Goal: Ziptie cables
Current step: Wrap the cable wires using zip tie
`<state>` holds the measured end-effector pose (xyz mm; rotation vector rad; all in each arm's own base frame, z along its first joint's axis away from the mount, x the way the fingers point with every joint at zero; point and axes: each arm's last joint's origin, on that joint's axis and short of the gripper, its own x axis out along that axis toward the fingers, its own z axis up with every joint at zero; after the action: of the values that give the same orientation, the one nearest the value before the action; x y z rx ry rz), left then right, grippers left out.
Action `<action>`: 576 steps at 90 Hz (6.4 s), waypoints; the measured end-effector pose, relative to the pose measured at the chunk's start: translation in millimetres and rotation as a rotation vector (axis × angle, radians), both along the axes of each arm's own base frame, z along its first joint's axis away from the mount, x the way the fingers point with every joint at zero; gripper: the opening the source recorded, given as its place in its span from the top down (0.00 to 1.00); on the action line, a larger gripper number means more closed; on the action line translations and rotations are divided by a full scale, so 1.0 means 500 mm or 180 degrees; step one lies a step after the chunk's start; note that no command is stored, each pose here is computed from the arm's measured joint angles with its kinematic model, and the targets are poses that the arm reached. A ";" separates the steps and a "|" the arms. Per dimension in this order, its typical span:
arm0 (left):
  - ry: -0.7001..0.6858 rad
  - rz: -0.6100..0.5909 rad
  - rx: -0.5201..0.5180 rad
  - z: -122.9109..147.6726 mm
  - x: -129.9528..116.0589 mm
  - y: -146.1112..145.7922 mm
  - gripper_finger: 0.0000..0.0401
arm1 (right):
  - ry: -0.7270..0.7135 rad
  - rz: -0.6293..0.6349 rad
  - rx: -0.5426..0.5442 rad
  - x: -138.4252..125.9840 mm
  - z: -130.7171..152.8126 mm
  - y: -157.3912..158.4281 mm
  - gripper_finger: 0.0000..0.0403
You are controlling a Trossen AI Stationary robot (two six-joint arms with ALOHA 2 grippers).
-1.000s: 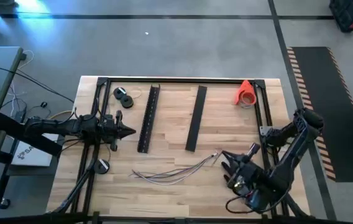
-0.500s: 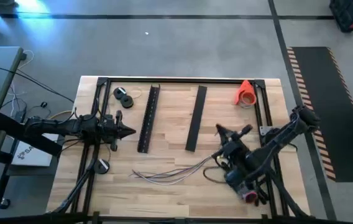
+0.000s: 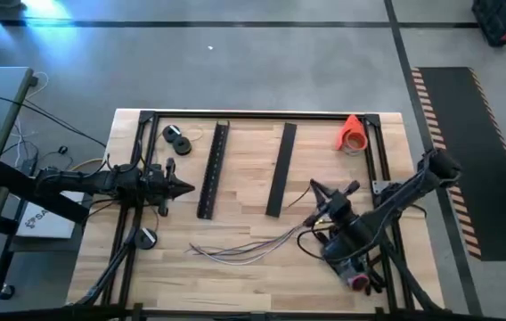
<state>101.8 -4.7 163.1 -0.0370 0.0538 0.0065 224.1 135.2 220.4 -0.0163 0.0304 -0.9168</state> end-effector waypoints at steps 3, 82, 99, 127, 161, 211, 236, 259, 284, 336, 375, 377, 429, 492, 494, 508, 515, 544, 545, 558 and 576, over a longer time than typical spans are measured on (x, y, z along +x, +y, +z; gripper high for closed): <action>0.0000 0.0001 0.0000 0.000 0.000 0.000 1.00 | -0.0076 -0.0011 0.0056 0.000 -0.019 -0.003 1.00; 0.0002 0.0000 0.0000 0.000 0.000 0.000 1.00 | 0.0667 -0.0074 0.1739 0.008 -0.194 -0.059 1.00; 0.0004 -0.0001 0.0000 0.000 0.000 0.000 1.00 | 0.1404 0.0033 0.1890 -0.003 -0.205 -0.064 0.99; 0.0004 -0.0002 0.0000 0.000 0.000 0.000 1.00 | 0.2736 0.0870 0.2109 0.000 -0.195 -0.080 0.68; 0.0004 -0.0003 0.0000 0.000 0.000 0.000 1.00 | 0.3917 0.2313 0.1159 0.007 -0.075 -0.092 0.48; 0.0004 -0.0002 0.0000 0.000 0.000 0.000 1.00 | 0.4247 0.2728 0.0738 0.060 -0.089 -0.227 0.52; 0.0004 -0.0001 0.0000 0.000 0.000 0.000 1.00 | 0.4552 0.2951 0.0698 0.085 -0.141 -0.320 0.61; 0.0004 -0.0001 0.0000 0.000 0.000 0.000 1.00 | 0.4823 0.3250 0.0294 0.102 -0.177 -0.335 0.74; 0.0004 -0.0001 0.0000 0.000 0.000 0.000 1.00 | 0.5034 0.3302 0.0117 0.107 -0.194 -0.337 0.84; 0.0003 -0.0002 0.0000 0.000 0.000 0.000 1.00 | 0.5162 0.2299 0.0723 0.091 -0.058 -0.241 1.00; 0.0001 -0.0001 0.0000 0.000 0.000 0.000 1.00 | 0.5113 0.1389 0.1585 0.038 0.106 -0.071 1.00; 0.0001 -0.0001 -0.0001 0.000 0.000 0.000 1.00 | 0.5128 0.1456 0.1632 0.034 0.107 -0.060 1.00; -0.0018 0.0026 0.0059 0.001 0.000 0.001 1.00 | 0.4815 0.1250 0.2142 -0.060 0.098 0.101 1.00; -0.0904 -0.0226 -0.1813 0.062 0.014 -0.040 1.00 | 0.4159 0.1059 0.1801 -0.110 0.080 0.173 1.00; -0.0836 -0.0170 -0.1808 0.060 0.019 -0.044 1.00 | 0.4163 0.1061 0.1785 -0.110 0.078 0.174 1.00; -0.0433 0.0018 -0.1720 0.084 0.058 -0.084 1.00 | 0.4220 0.1049 0.1768 -0.108 0.072 0.178 1.00; -0.0293 0.0028 -0.1558 0.113 0.088 -0.112 1.00 | 0.4225 0.1053 0.1766 -0.108 0.072 0.178 1.00; 0.0211 -0.0069 -0.1158 0.172 0.248 -0.222 1.00 | 0.4207 0.1066 0.1766 -0.121 0.072 0.187 1.00; 0.0214 -0.0065 -0.1144 0.173 0.254 -0.225 1.00 | 0.4203 0.1063 0.1770 -0.122 0.072 0.188 1.00; 0.0743 -0.0569 -0.0977 0.152 0.328 -0.260 0.99 | 0.4129 0.1033 0.1815 -0.138 0.072 0.199 1.00; 0.1423 -0.1046 -0.0346 0.124 0.415 -0.318 0.98 | 0.4065 0.1010 0.1839 -0.153 0.072 0.208 1.00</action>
<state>309.4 -163.7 224.8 -0.1346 0.5067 -0.3175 147.5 239.3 256.3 -0.0651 1.4333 -0.4273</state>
